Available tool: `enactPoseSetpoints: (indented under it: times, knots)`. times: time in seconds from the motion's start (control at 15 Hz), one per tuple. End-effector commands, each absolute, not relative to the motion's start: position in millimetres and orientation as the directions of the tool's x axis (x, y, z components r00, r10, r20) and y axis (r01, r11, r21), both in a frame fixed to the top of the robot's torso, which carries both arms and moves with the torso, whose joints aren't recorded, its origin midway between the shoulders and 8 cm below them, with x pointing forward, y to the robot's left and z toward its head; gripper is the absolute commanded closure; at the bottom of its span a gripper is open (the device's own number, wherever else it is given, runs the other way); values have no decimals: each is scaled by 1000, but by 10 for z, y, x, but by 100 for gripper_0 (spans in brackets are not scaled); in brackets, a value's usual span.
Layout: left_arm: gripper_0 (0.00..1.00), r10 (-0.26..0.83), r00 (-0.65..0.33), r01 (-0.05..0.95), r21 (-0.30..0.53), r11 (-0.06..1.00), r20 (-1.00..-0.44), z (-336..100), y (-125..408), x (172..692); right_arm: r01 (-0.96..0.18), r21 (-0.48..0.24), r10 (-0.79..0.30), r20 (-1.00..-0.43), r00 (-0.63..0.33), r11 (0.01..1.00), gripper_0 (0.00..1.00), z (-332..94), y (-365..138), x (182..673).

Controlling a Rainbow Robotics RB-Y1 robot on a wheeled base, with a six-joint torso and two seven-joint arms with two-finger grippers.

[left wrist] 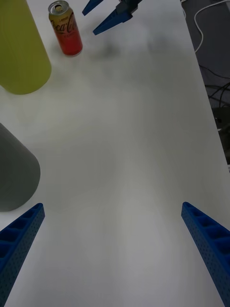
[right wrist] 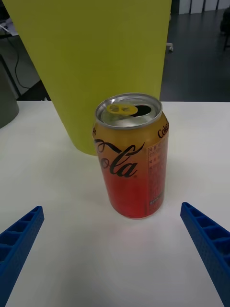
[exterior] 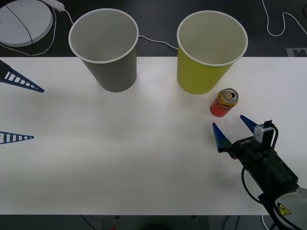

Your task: Put the can into the green bin and the plastic bottle into the gray bin

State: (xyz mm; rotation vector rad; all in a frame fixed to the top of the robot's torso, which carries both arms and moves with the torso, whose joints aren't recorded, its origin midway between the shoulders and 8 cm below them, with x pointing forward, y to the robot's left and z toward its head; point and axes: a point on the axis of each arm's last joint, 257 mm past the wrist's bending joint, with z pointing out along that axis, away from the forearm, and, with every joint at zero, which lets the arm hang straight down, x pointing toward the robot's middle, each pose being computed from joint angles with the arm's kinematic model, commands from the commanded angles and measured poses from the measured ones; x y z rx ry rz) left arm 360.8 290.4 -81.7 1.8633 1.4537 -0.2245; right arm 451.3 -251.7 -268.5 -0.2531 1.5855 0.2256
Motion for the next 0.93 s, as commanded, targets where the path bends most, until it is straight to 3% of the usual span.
enactPoseSetpoints:
  times: [0.07,0.93]
  knots:
    - [0,761,340,892,446,-75,-553,-817,2904,3608,-290,-29,-33,-999,-6,957,0,-2698,-2501,4650]
    - [0,761,340,892,446,-75,-553,-817,2904,3608,-242,-55,-44,-998,50,969,0,-2664,-2396,5167]
